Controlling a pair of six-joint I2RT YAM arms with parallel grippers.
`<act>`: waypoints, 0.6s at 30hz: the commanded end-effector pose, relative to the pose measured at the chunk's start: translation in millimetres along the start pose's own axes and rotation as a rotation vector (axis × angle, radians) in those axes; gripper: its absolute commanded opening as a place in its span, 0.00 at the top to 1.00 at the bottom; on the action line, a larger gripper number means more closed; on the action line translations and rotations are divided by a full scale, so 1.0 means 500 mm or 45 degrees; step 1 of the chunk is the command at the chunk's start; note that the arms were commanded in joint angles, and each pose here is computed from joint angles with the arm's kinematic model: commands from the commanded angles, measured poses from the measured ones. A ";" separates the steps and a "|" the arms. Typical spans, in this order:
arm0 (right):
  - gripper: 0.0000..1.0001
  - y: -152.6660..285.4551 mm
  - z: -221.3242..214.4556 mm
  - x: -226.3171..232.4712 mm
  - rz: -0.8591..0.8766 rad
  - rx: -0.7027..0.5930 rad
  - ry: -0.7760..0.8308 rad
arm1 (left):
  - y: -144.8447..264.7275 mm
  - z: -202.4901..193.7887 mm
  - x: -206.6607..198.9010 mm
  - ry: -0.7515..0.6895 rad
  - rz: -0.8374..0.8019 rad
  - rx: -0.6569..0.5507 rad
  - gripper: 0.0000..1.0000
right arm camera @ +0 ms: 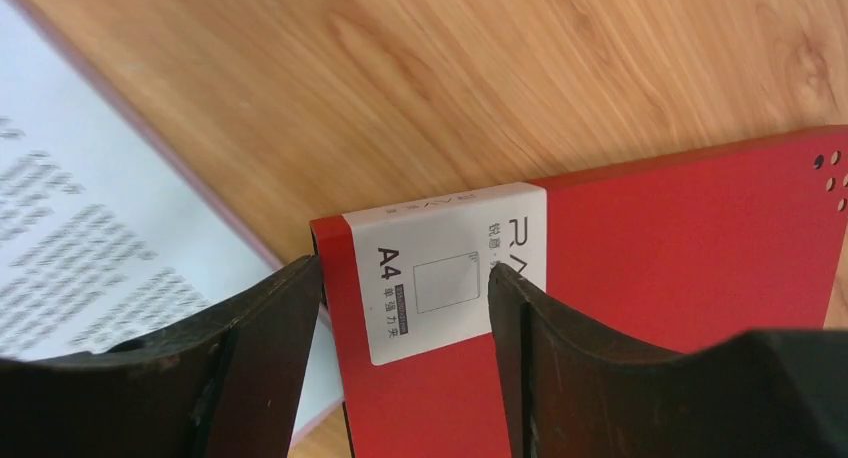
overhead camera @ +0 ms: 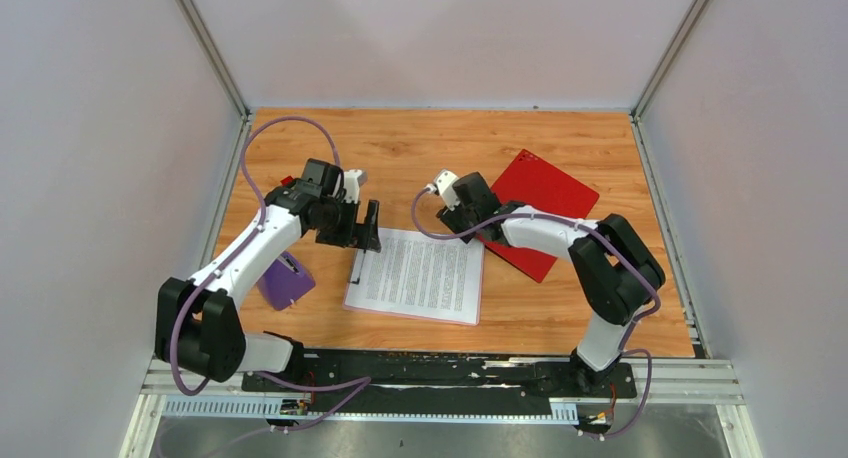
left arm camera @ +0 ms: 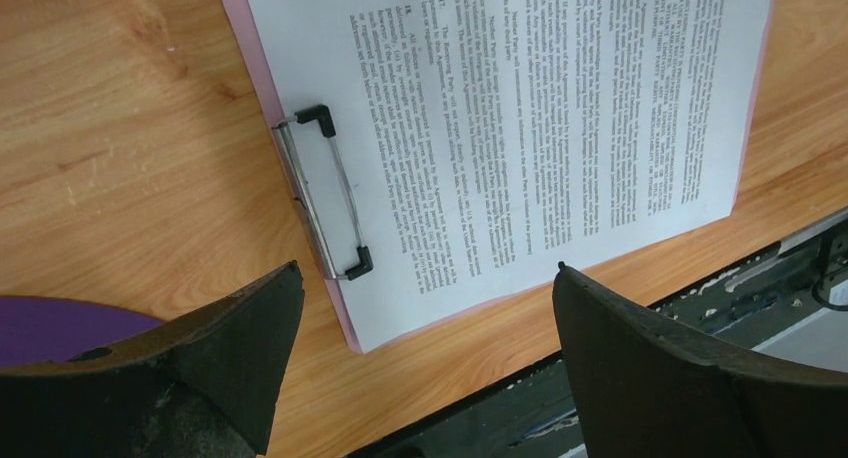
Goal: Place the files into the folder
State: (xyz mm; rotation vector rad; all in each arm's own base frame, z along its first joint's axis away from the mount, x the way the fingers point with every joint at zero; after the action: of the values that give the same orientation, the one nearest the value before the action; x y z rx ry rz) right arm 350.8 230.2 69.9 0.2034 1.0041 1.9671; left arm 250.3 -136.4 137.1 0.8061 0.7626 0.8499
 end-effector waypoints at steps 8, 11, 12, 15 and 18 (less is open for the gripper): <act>0.39 -0.037 -0.025 -0.143 -0.168 0.079 -0.158 | 0.030 0.020 -0.007 -0.080 0.016 -0.197 0.00; 0.39 -0.037 -0.025 -0.183 -0.209 0.085 -0.238 | 0.038 0.020 -0.009 -0.100 0.016 -0.216 0.00; 0.38 -0.037 -0.025 -0.197 -0.225 0.088 -0.275 | 0.042 0.021 -0.010 -0.105 0.018 -0.226 0.00; 0.38 -0.031 -0.023 -0.221 -0.236 0.113 -0.371 | 0.053 0.028 -0.013 -0.120 0.021 -0.261 0.00; 0.35 0.005 0.004 -0.213 -0.199 0.058 -0.421 | 0.071 0.039 -0.017 -0.130 0.028 -0.324 0.00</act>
State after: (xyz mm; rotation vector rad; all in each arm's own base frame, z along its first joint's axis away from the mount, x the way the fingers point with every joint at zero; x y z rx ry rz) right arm 409.9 141.2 62.7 0.4002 0.9457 1.6931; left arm 245.5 -132.6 158.5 0.6981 0.6350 0.8851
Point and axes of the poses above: each gripper's point midway between its finger pads, its own y axis back along the fingers, its own x axis along the line the jaws close on, z = x × y, the point moved 2 cm from there along y, back along the fingers, and after that the axes turned 11 degrees about -y, right-handed, at the moved point
